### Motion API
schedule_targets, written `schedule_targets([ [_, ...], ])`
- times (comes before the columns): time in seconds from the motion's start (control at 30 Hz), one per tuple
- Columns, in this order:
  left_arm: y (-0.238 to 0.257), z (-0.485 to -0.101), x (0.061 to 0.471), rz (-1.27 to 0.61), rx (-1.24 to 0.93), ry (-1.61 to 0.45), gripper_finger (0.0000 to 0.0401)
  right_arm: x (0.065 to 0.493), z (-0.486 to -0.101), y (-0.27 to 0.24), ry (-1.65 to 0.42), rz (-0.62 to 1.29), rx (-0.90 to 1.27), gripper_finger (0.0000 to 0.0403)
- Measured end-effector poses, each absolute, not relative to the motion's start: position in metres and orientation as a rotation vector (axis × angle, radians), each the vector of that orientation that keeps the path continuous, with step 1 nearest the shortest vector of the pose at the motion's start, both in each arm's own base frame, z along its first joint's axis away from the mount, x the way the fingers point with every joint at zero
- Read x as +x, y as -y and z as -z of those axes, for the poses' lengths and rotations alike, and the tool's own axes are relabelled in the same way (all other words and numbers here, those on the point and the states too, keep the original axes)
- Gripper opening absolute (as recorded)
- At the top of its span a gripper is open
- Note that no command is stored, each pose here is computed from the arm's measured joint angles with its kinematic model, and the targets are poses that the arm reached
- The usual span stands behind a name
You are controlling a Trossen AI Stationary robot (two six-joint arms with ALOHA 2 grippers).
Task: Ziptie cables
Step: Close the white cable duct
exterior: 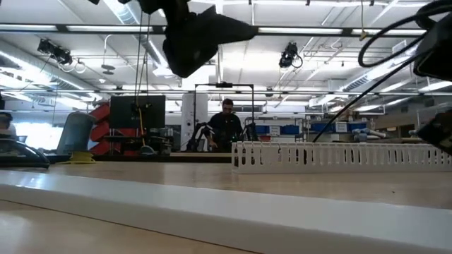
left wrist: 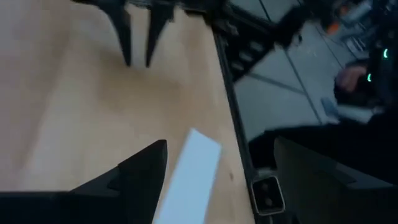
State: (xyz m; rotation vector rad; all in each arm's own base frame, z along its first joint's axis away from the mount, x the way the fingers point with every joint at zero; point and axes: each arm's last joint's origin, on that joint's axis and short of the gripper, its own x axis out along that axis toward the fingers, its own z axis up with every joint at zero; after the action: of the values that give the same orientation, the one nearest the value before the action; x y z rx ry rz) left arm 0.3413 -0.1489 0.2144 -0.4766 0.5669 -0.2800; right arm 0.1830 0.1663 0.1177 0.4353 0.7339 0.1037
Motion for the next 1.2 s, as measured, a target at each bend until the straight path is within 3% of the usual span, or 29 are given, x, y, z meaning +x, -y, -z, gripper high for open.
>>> schedule_targets([
  [0.23,0.184,-0.195,0.360,0.326,-0.296,-0.750,0.0253,0.191,-0.095,-0.179,-0.693,-0.119,0.515,0.0095],
  [0.47,0.193,-0.178,0.374,0.327,-0.136,-0.948,0.0248,0.192,-0.097,-0.188,-0.631,-0.151,0.544,0.0091],
  [0.77,0.199,-0.149,0.376,0.340,-0.058,-1.044,0.0248,0.191,-0.098,-0.191,-0.621,-0.138,0.558,0.0088],
  [1.2,0.205,-0.141,0.367,0.271,0.047,-1.079,0.0249,0.190,-0.098,-0.192,-0.617,-0.130,0.555,0.0088],
])
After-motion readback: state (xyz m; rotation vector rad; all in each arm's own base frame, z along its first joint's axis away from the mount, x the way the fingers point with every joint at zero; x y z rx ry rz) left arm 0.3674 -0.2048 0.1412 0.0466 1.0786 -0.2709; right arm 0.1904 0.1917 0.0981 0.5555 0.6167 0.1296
